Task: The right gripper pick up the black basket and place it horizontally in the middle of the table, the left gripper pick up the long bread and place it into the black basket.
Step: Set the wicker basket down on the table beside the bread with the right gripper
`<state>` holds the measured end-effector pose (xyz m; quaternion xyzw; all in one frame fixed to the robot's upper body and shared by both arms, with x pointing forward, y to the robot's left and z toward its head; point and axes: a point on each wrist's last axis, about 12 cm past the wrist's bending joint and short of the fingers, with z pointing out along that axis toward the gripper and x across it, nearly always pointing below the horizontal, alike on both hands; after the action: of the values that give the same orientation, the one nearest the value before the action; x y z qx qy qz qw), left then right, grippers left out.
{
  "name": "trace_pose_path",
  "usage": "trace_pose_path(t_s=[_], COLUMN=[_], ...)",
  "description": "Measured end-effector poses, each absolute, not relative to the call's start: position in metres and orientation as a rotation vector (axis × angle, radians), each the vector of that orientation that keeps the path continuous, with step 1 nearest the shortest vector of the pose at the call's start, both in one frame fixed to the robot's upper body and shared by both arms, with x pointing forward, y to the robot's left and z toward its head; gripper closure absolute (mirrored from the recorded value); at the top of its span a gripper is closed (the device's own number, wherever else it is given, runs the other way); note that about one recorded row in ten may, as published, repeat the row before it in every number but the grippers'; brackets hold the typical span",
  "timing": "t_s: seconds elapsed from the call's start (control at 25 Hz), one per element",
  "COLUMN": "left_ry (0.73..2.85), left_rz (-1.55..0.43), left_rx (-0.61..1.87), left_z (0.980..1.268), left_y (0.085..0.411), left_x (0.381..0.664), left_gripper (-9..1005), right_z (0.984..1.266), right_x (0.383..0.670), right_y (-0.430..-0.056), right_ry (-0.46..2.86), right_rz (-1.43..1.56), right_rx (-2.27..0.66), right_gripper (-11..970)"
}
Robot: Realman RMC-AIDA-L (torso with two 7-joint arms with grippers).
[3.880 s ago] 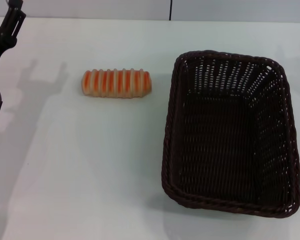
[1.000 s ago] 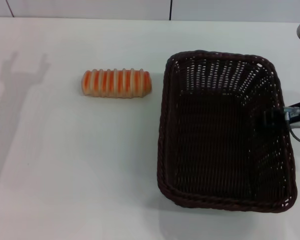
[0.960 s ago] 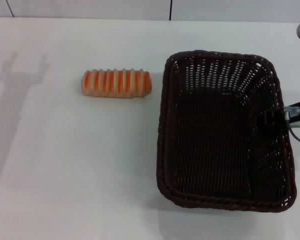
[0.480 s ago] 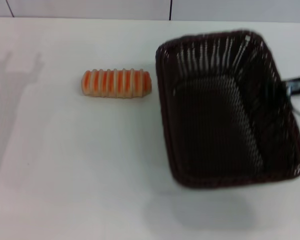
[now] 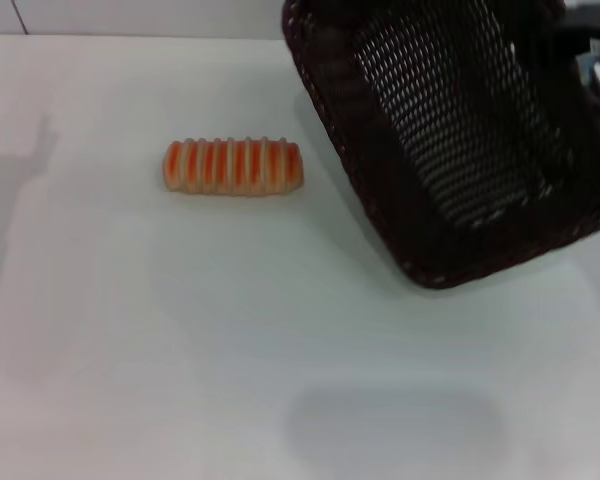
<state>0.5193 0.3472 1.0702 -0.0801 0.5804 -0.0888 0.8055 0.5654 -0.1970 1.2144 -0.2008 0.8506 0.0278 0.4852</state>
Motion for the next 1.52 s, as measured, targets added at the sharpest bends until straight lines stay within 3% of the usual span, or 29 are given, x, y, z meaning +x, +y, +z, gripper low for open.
trace_pose_path(t_s=[0.52, 1.0, 1.52], left_ry=[1.222, 1.215, 1.189], left_rz=[-0.172, -0.172, -0.171], left_rx=[-0.233, -0.268, -0.284], left_z=[1.074, 1.075, 1.081], left_y=[0.35, 0.347, 0.348], left_x=[0.521, 0.526, 0.533], left_gripper=[169, 170, 171], right_z=[1.273, 1.274, 1.266], right_x=[0.562, 0.563, 0.562], right_y=[-0.141, -0.097, -0.076], right_ry=[1.819, 1.838, 1.901], right_rz=[0.223, 0.371, 0.448], right_rx=[-1.109, -1.657, -1.872], right_gripper=[812, 813, 813])
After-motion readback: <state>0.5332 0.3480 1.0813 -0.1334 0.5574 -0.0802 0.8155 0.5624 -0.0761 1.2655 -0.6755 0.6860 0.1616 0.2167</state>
